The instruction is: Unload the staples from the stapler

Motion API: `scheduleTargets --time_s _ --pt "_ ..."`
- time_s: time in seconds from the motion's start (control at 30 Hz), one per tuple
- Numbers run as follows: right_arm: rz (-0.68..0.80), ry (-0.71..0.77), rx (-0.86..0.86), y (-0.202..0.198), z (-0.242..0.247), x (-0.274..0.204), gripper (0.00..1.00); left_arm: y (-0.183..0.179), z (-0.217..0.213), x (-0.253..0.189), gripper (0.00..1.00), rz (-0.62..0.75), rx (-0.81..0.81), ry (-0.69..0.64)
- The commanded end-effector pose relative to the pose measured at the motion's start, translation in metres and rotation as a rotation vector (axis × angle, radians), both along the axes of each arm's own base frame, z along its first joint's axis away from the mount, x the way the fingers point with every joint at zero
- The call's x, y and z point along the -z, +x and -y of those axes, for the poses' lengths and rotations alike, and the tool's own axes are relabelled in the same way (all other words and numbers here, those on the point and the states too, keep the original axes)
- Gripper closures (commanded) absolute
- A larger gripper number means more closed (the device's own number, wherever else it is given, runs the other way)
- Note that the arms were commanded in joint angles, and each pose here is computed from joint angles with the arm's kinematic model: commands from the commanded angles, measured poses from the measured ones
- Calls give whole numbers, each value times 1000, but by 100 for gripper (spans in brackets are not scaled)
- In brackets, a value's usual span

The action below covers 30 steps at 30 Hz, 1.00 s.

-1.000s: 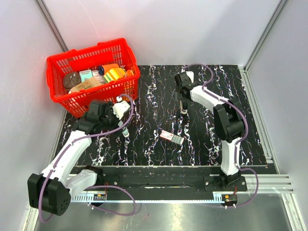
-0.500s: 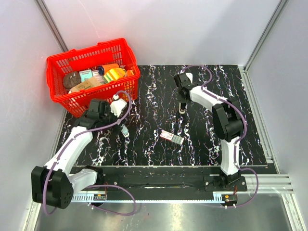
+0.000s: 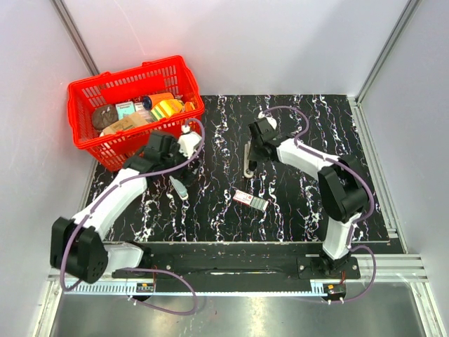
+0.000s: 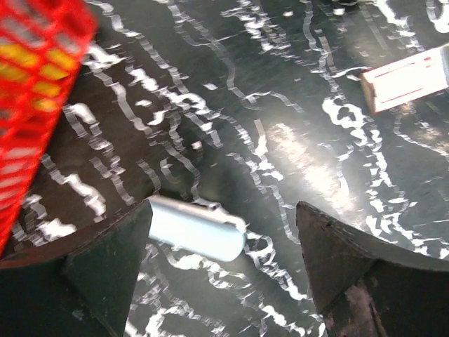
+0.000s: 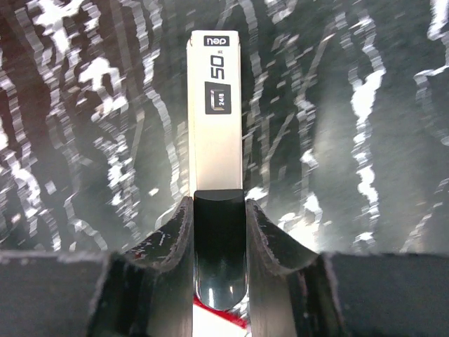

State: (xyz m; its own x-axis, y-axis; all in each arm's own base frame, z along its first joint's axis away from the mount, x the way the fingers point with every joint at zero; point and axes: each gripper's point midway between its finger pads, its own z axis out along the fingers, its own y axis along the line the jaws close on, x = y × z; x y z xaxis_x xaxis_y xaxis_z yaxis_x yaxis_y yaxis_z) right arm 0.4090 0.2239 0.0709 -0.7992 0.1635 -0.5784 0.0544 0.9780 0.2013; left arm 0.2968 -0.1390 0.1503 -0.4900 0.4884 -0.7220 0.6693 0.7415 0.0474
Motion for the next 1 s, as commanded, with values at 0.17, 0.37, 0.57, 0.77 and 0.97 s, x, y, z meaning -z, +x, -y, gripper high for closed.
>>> scheduleTargets --time_s 0.17,0.37,0.57,0.77,0.97 --pt "211 359 12 -15 -68 -98 100 3 85 10 4 -102 186 -235" --pt "238 441 23 -36 -87 -112 100 15 112 20 2 -155 222 -310" --pt "261 536 30 -53 -106 -122 100 15 131 24 1 -181 281 -382" --pt "301 610 20 -59 -113 -143 100 14 130 35 1 -157 310 -352" --pt "296 643 2 -67 -118 -148 100 15 128 42 26 -143 324 -333"
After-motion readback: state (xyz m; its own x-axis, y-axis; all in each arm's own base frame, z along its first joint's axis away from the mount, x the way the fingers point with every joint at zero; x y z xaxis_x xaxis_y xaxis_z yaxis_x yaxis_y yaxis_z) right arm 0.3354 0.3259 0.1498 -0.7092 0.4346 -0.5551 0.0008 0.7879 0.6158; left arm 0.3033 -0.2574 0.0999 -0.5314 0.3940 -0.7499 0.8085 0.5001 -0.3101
